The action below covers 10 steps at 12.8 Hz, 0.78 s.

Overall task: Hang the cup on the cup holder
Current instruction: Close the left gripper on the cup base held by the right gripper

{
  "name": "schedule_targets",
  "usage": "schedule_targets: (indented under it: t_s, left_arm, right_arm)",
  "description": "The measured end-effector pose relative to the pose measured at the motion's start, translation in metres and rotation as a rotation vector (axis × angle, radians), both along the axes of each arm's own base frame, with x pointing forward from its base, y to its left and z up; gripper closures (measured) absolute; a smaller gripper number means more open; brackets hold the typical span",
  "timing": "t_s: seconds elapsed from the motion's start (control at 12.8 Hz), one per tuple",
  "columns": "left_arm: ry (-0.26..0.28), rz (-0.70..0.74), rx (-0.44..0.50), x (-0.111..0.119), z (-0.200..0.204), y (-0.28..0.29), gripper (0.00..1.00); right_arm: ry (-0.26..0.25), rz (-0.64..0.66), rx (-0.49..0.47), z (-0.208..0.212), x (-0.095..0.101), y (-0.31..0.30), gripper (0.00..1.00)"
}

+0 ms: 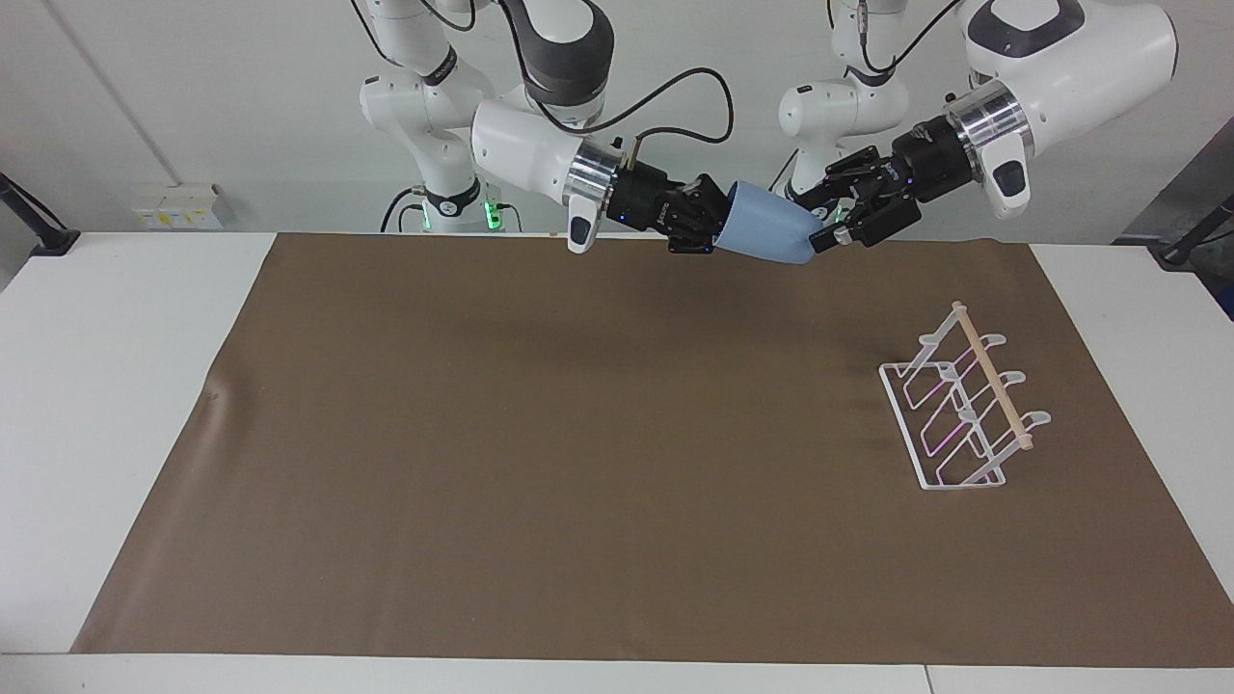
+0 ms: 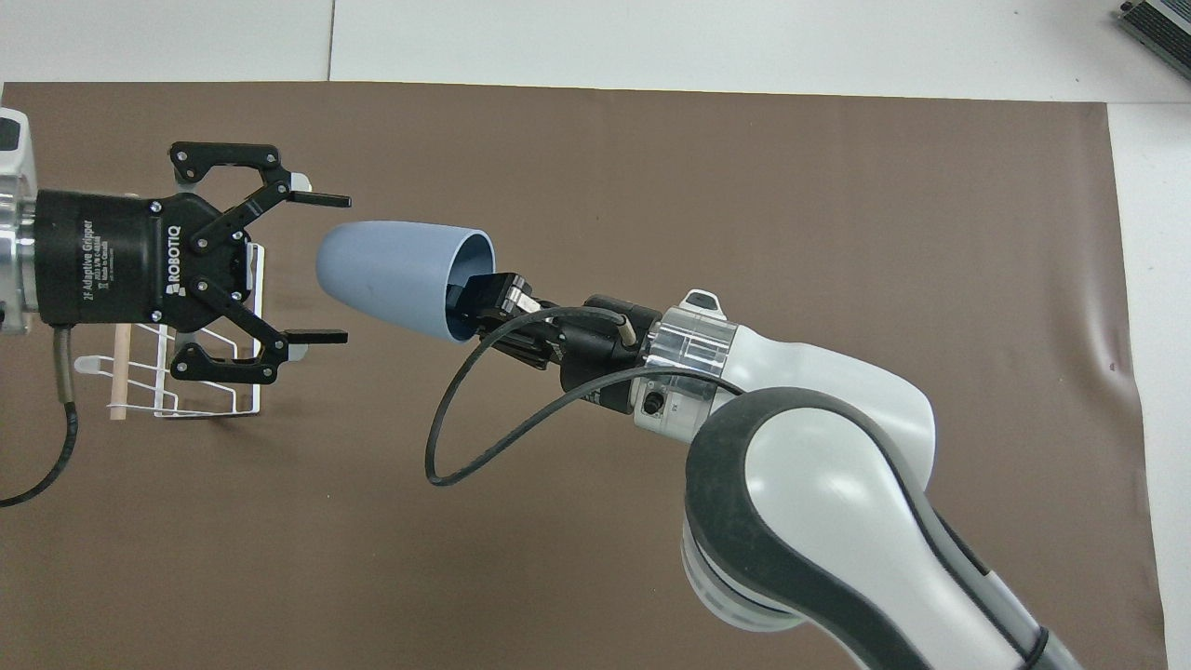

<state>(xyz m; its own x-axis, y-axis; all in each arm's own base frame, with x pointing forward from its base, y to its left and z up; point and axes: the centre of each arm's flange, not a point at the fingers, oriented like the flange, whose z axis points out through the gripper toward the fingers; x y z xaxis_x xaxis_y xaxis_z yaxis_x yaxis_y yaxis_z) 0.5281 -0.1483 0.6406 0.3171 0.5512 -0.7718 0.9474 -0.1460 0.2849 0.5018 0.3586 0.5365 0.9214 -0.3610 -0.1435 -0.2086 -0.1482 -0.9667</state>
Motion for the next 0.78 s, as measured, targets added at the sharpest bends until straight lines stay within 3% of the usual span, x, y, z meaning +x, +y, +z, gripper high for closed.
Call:
schedule_targets:
  t_s: [0.78]
  left_arm:
    - [-0.011,-0.042,0.062,-0.006,-0.012,-0.014,0.0]
  right_arm:
    - [0.016,0.003,-0.013,-0.011,-0.003,0.0,0.94]
